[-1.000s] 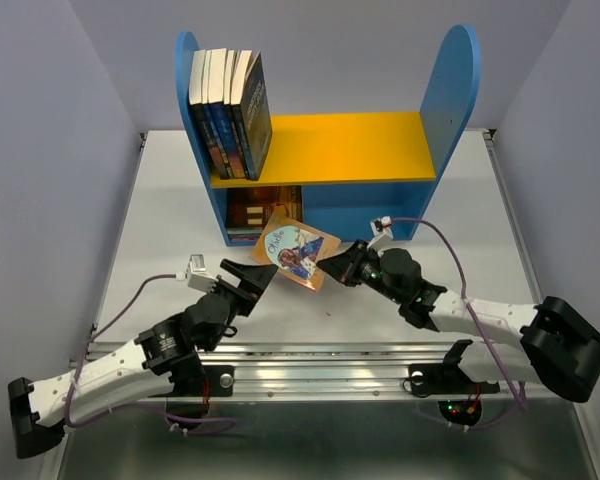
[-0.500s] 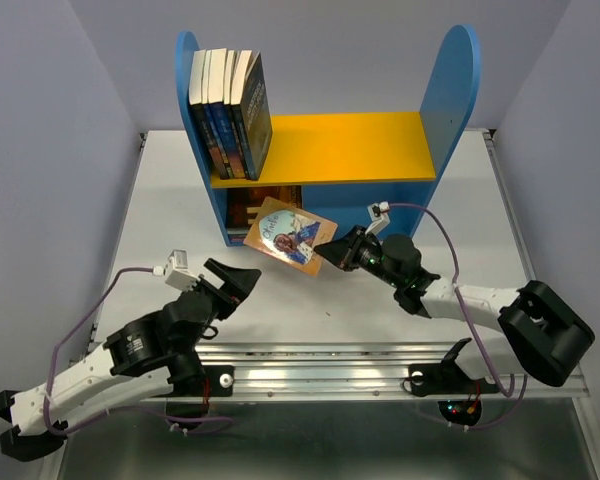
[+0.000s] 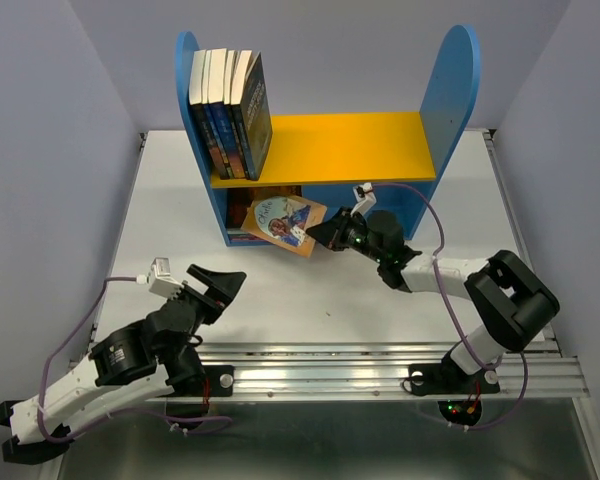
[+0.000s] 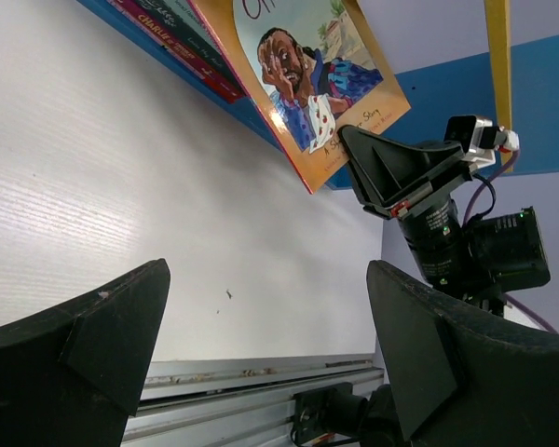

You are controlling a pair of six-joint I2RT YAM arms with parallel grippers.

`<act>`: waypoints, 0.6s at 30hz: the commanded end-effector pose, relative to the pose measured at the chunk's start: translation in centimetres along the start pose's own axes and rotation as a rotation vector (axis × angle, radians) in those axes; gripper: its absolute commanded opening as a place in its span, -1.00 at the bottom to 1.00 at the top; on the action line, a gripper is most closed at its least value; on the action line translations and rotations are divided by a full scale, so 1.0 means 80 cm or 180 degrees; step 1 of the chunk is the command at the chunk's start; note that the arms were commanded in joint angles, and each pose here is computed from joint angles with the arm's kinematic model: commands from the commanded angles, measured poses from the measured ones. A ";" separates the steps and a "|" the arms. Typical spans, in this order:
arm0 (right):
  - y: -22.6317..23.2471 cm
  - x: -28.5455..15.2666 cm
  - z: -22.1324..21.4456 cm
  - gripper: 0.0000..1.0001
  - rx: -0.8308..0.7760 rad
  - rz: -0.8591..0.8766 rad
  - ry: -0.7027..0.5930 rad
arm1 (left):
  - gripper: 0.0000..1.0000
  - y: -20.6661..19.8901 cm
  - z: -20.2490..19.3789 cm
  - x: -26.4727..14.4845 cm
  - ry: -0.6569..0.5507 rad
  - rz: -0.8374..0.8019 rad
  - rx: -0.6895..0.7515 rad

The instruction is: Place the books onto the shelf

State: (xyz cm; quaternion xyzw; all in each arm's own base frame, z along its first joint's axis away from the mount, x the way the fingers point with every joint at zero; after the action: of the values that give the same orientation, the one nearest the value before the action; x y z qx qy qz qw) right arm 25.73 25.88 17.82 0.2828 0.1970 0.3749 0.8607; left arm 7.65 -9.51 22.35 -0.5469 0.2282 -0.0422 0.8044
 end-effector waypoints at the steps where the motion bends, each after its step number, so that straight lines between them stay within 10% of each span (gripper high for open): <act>1: 0.003 0.020 0.029 -0.98 -0.0232 -0.0014 -0.0273 | 0.97 0.003 0.005 -0.001 -0.0093 0.0030 0.0016; 18: -0.038 0.055 0.026 -0.72 -0.0358 -0.0798 -0.0214 | 0.97 0.003 0.012 -0.006 -0.0167 0.0012 -0.0093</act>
State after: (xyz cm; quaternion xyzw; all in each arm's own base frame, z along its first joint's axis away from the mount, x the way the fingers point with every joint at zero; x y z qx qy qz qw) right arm 29.17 26.89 16.50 0.2214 0.1941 0.3127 0.9031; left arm 7.52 -8.89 22.04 -0.5509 0.2250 -0.0288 0.8032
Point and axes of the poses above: each gripper's point midway between its finger pads, its own x axis out along the fingers, its own y axis along the line the jaws close on, z = x × y, the point moved 9 cm from there along -x, back along the fingers, and after that the axes turned 9 degrees about -x, right-handed, at the moved point
